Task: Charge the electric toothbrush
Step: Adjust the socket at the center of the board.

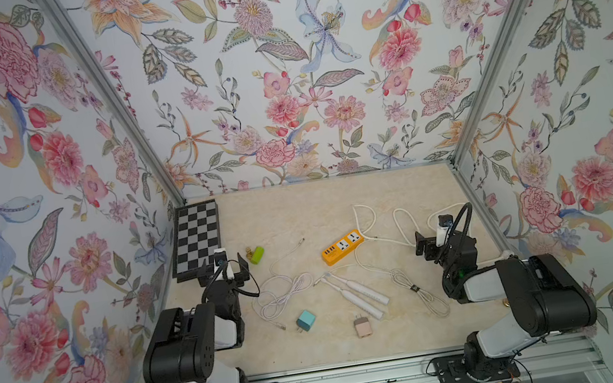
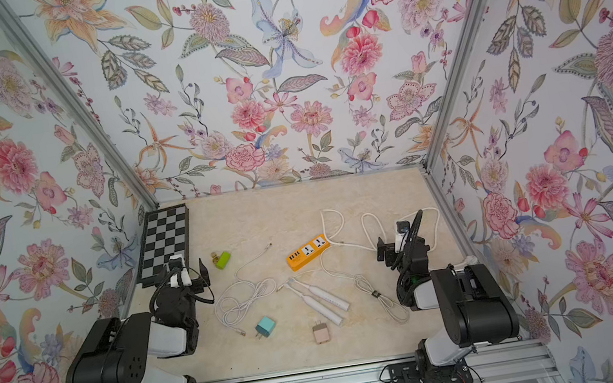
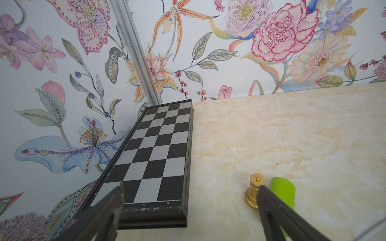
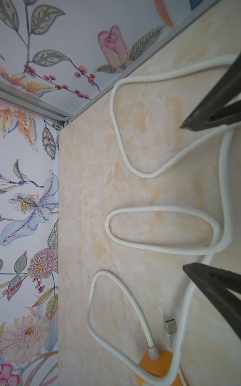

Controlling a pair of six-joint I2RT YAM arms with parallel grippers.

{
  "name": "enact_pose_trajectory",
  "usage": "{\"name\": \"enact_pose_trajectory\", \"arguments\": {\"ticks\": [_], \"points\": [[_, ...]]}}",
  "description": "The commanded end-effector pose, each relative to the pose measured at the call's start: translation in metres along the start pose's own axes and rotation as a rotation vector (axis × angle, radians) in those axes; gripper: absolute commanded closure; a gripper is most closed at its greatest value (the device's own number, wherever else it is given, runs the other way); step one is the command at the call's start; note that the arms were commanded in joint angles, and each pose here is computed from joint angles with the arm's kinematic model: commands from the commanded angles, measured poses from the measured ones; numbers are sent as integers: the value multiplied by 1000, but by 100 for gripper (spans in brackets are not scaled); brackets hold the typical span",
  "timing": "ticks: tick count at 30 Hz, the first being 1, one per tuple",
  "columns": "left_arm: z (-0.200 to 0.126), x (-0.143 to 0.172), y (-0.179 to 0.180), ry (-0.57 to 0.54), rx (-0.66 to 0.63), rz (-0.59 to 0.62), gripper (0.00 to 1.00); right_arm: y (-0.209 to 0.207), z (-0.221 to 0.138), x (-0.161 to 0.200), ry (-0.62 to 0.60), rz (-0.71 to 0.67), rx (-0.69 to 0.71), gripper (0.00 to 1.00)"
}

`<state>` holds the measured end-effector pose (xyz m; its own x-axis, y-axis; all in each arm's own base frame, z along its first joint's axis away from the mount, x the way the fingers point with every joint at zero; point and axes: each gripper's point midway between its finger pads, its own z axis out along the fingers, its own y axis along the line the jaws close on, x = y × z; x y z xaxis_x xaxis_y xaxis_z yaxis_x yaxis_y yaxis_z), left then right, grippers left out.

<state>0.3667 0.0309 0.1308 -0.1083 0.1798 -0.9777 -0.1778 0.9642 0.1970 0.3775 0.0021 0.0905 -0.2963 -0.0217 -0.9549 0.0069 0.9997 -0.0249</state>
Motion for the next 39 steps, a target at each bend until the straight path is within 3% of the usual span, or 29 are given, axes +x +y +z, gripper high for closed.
{"name": "enact_pose_trajectory", "arguments": {"ticks": [1,23,27,30,34,36,39], "points": [[3,-7,-3,-22,5,8,1,0,4,-17,-57,-17,6,0],[3,-7,-3,-24,4,7,1,0,3,-18,-61,-18,5,0],[0,-6,2,-24,-20,-3,1,-9,-3,-22,-87,6,59,0],[-9,-28,10,-94,-47,-27,1,-20,-16,-30,-126,29,120,0],[-10,-43,8,-89,-13,-14,1,-25,-26,-50,-121,40,147,0],[-8,-57,3,-89,23,-7,1,-32,-32,-65,-123,116,177,0],[-7,-83,24,-78,-62,-172,1,-48,-44,-78,-96,324,231,0]]}}
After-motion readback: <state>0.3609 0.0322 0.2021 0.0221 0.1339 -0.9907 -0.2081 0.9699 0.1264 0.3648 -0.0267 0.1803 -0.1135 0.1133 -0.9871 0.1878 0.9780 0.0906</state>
